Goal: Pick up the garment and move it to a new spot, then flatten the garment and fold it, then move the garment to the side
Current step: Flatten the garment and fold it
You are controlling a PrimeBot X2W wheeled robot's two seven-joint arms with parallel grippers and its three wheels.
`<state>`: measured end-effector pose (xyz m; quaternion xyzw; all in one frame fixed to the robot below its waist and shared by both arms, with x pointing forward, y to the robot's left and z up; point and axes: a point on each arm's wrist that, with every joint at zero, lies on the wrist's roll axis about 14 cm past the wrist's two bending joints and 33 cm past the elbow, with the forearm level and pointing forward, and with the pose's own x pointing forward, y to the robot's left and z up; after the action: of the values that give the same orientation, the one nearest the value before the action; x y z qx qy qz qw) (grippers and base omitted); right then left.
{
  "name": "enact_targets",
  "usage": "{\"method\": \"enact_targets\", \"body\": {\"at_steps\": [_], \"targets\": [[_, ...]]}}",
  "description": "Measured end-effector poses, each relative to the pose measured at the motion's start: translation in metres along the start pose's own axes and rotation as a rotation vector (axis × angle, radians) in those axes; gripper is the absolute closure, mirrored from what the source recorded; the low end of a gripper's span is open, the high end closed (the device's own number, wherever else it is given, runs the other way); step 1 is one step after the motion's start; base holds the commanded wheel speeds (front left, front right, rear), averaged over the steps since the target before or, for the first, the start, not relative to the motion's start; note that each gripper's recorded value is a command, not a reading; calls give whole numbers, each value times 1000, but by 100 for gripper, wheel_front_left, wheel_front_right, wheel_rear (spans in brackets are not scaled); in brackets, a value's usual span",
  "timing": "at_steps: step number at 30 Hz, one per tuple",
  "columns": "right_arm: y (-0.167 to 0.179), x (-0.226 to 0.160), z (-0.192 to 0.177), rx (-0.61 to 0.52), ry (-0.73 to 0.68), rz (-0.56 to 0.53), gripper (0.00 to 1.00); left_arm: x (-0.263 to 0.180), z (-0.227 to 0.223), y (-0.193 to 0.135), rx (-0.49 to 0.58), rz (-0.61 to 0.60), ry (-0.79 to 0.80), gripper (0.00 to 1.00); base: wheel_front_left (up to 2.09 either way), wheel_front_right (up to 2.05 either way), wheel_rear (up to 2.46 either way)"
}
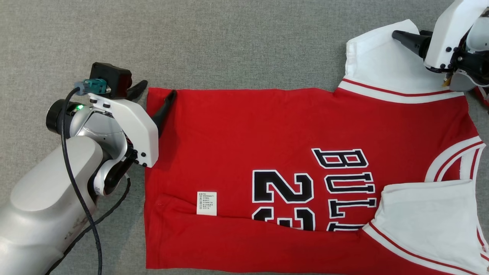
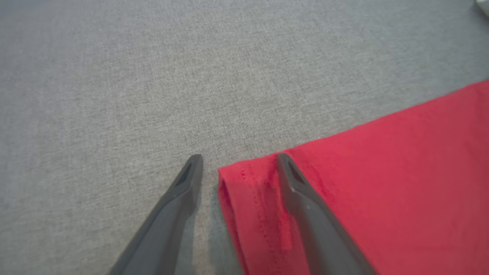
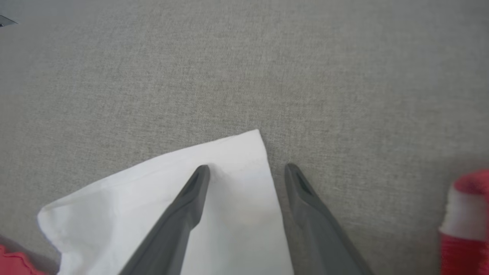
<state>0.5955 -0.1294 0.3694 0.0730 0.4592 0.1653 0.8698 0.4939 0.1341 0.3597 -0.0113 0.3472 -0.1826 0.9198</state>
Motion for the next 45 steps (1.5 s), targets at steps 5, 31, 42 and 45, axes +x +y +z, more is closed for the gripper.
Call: {"method": "enact_targets", "body": {"at_steps": [5,31,42,45], "targets": [[-1,-1,-4,2,36,-11,91,-2,-1,-3,2,-6,14,11,0,0,0],[17,-67,11,-54,-128,45,100,-43,-1,-8,12,3,-24,100,0,0,0],[3,-96,3,-30,-170,21,100,-57,4,-11,19,13,-49,100,0,0,0],[3,-102,-3,-29,-180,27,100,-62,1,-16,21,7,-47,100,0,0,0]]}}
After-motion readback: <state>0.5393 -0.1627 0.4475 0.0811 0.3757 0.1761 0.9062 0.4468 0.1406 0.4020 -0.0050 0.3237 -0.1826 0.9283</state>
